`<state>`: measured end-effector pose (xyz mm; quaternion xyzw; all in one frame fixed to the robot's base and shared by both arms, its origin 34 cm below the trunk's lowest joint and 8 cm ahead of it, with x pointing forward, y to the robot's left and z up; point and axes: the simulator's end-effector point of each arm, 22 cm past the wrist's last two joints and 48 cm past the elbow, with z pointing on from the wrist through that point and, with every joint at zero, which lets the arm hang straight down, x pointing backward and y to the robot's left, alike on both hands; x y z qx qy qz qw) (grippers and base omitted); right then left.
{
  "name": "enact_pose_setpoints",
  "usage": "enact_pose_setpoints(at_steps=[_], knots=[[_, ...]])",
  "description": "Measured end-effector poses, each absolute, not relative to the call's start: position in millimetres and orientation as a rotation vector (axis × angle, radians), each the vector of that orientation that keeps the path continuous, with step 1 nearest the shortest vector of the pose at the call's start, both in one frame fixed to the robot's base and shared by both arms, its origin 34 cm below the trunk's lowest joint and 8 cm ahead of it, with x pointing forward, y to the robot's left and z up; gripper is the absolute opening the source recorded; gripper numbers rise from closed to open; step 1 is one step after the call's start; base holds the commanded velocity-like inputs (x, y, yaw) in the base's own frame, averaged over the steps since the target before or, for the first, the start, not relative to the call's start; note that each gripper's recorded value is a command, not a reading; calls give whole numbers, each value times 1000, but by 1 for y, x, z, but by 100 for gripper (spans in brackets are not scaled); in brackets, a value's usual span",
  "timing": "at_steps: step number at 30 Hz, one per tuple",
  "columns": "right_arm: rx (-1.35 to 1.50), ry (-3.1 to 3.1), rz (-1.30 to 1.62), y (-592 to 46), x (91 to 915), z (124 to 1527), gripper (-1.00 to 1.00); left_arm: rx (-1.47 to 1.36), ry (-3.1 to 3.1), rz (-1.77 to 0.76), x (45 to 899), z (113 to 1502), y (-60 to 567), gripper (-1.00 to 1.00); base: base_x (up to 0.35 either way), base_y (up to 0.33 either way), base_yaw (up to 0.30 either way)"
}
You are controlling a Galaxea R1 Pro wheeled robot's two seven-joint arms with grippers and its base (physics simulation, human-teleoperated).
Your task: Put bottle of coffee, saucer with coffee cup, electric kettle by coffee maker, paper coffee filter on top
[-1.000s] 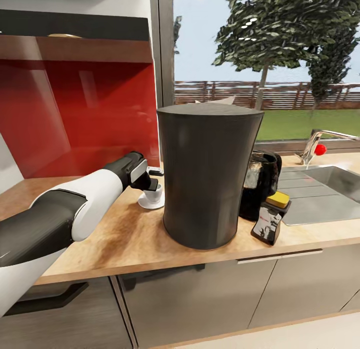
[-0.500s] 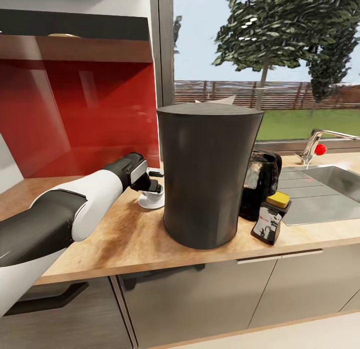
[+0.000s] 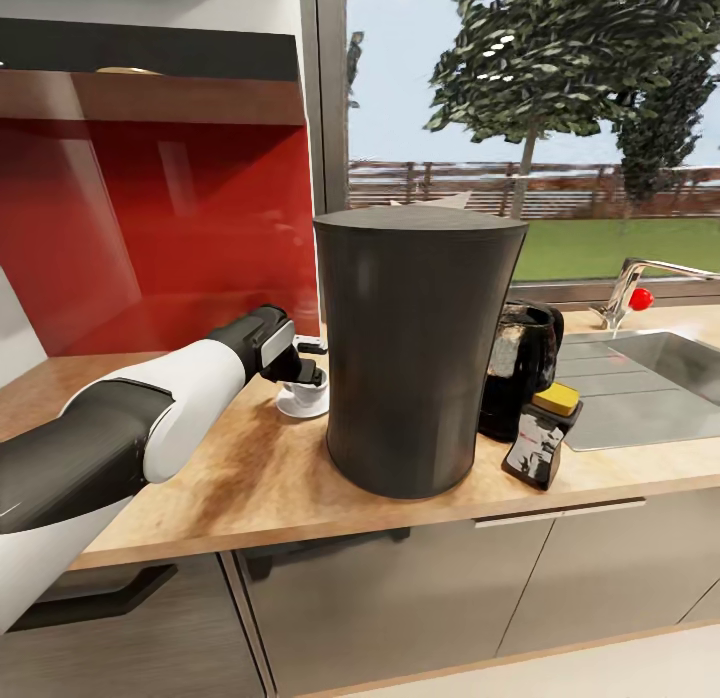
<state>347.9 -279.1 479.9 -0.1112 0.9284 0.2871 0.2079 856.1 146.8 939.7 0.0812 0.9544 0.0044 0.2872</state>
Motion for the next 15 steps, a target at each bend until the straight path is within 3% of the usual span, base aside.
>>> enact_pose_setpoints(at_steps=[15], knots=[[-309, 2584, 799, -279, 350, 503, 100, 218, 2551, 14, 858, 963, 147, 100, 0, 0, 0]])
